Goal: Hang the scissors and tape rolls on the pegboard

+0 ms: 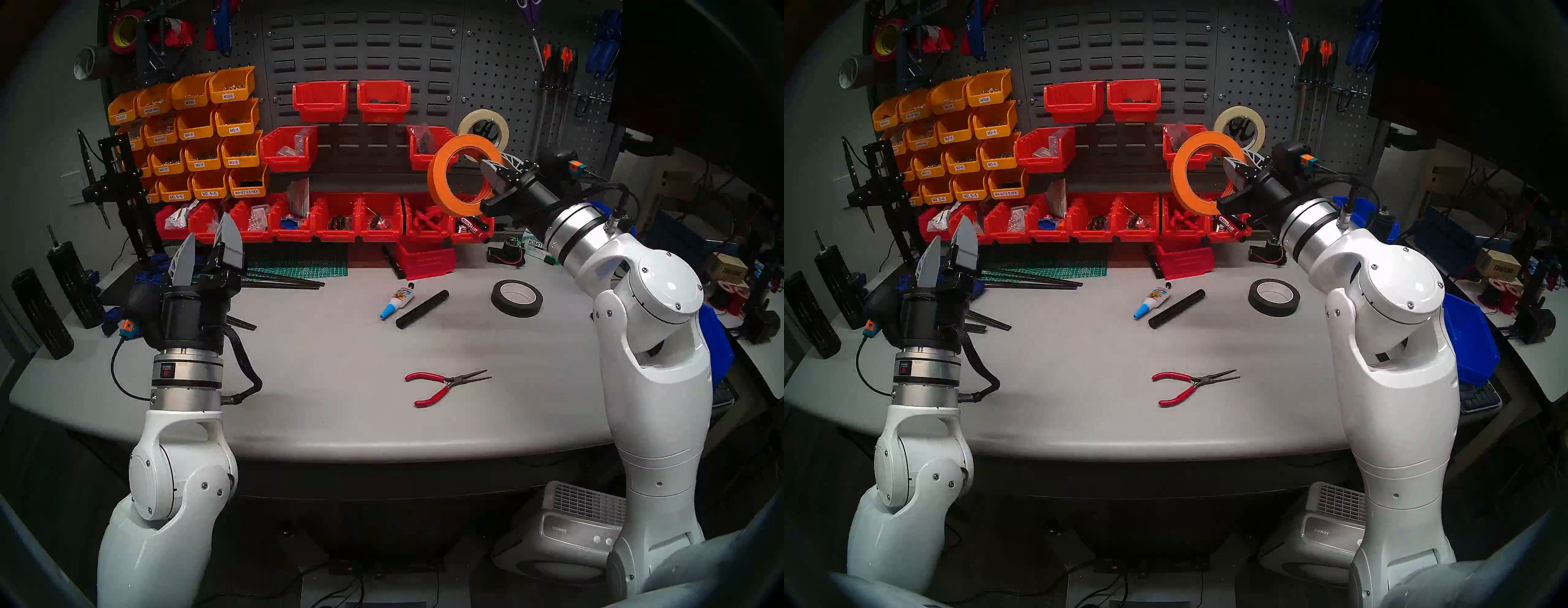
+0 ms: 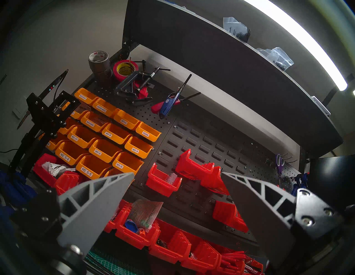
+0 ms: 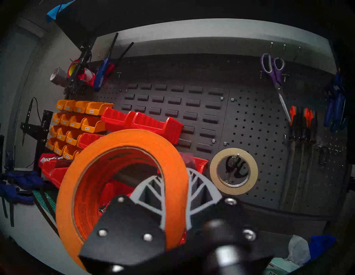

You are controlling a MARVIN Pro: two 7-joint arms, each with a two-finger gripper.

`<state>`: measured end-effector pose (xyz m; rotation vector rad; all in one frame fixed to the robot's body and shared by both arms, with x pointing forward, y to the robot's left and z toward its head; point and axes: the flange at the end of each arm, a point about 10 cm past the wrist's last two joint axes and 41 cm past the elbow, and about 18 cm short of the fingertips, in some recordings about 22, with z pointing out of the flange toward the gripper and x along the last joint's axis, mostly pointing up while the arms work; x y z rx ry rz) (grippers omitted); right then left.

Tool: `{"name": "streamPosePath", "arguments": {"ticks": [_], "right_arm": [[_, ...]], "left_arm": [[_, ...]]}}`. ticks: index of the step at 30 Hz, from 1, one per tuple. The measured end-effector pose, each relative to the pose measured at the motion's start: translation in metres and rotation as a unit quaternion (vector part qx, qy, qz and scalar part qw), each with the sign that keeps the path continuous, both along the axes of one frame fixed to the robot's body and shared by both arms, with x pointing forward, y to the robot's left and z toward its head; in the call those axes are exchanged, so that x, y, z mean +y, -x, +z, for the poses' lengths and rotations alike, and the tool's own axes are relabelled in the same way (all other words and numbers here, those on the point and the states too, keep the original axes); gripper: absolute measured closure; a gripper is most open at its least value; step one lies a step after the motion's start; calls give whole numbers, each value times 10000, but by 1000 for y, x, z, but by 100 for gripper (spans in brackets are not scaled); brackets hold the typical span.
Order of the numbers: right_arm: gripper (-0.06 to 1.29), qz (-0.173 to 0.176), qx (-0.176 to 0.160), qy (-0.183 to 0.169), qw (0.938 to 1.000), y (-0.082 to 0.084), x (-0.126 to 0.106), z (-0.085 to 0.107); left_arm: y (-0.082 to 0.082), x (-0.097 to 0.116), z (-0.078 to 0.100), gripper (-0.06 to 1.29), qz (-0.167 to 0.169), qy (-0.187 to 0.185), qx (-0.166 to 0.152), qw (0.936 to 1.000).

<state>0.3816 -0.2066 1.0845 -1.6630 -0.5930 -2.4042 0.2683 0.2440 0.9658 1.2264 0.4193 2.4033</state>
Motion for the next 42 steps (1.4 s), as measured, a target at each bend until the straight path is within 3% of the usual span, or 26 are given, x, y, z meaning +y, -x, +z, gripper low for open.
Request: {"name": "streamPosePath", "arguments": {"ticks": [10, 17, 30, 42], "right_arm": [[115, -30, -179, -229, 9996, 3, 1, -15], [115, -256, -301, -374, 9985, -1, -7, -19], [115, -610, -328, -657, 9954, -32, -32, -25], [115, -693, -444, -770, 9936, -54, -43, -14]], "left_arm": [[0, 0, 0, 0, 0, 1, -1, 10000], [0, 0, 0, 0, 0, 1, -1, 10000], [0, 0, 0, 0, 0, 0, -1, 10000], [0, 0, 0, 0, 0, 0, 2, 10000]]}}
